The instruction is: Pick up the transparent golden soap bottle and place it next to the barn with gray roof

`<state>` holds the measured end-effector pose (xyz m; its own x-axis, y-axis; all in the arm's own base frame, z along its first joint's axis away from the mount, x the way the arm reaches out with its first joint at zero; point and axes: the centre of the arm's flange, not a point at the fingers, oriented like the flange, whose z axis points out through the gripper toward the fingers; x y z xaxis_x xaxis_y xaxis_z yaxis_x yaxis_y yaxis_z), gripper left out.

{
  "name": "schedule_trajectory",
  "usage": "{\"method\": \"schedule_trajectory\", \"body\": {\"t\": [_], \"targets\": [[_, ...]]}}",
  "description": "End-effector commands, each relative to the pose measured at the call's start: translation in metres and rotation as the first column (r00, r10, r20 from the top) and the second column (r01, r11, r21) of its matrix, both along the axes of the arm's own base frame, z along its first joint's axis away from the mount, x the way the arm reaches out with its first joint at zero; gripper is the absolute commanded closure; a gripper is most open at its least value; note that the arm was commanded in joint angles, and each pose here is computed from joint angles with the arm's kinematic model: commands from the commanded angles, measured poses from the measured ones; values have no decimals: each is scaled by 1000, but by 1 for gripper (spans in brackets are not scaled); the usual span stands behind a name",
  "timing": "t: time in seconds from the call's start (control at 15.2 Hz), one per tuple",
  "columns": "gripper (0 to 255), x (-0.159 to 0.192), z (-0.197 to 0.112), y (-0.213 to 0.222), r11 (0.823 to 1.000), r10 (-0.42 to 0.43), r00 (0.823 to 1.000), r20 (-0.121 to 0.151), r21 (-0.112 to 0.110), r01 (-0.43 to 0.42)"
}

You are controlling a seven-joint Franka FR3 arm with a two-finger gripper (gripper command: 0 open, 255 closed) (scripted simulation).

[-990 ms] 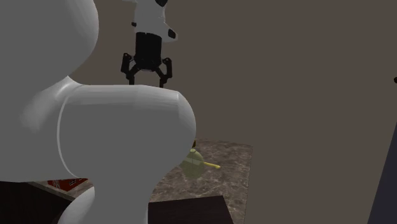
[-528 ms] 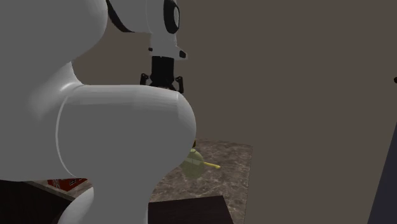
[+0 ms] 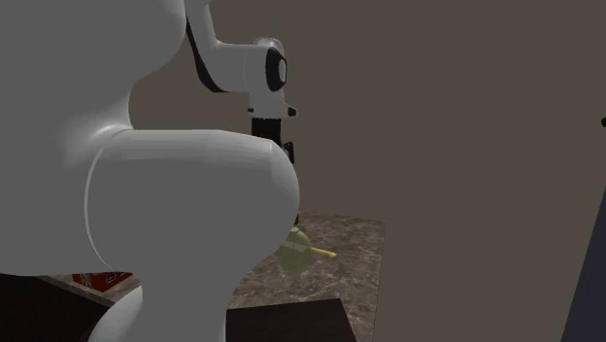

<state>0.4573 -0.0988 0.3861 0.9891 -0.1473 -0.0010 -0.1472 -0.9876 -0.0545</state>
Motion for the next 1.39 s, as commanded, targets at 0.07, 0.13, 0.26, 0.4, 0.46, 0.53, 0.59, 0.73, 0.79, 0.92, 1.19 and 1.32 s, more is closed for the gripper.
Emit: {"method": "schedule_trajectory", "body": {"t": [0.07,0.13,0.26,0.4,0.46,0.53,0.59,0.73,0.79,0.92,1.19,1.32], "targets": [[0,26,-27,-13,1000,-1,1000,12,-14,1],[0,34,-35,-18,1000,-1,1000,16,-18,2],[0,51,-51,-28,1000,-2,1000,24,-26,3],[0,68,-67,-38,999,-3,1000,31,-35,4],[0,76,-74,-43,999,-4,999,35,-39,5],[0,84,-82,-48,999,-4,999,38,-43,6],[0,93,-90,-53,999,-5,999,42,-47,7],[0,110,-105,-64,998,-5,999,50,-56,8],[0,118,-112,-69,998,-6,999,53,-60,9],[0,135,-126,-79,998,-6,998,60,-68,10],[0,136,-147,-80,998,-6,998,60,-68,10],[0,137,-158,-80,998,-6,998,60,-68,10]]}}
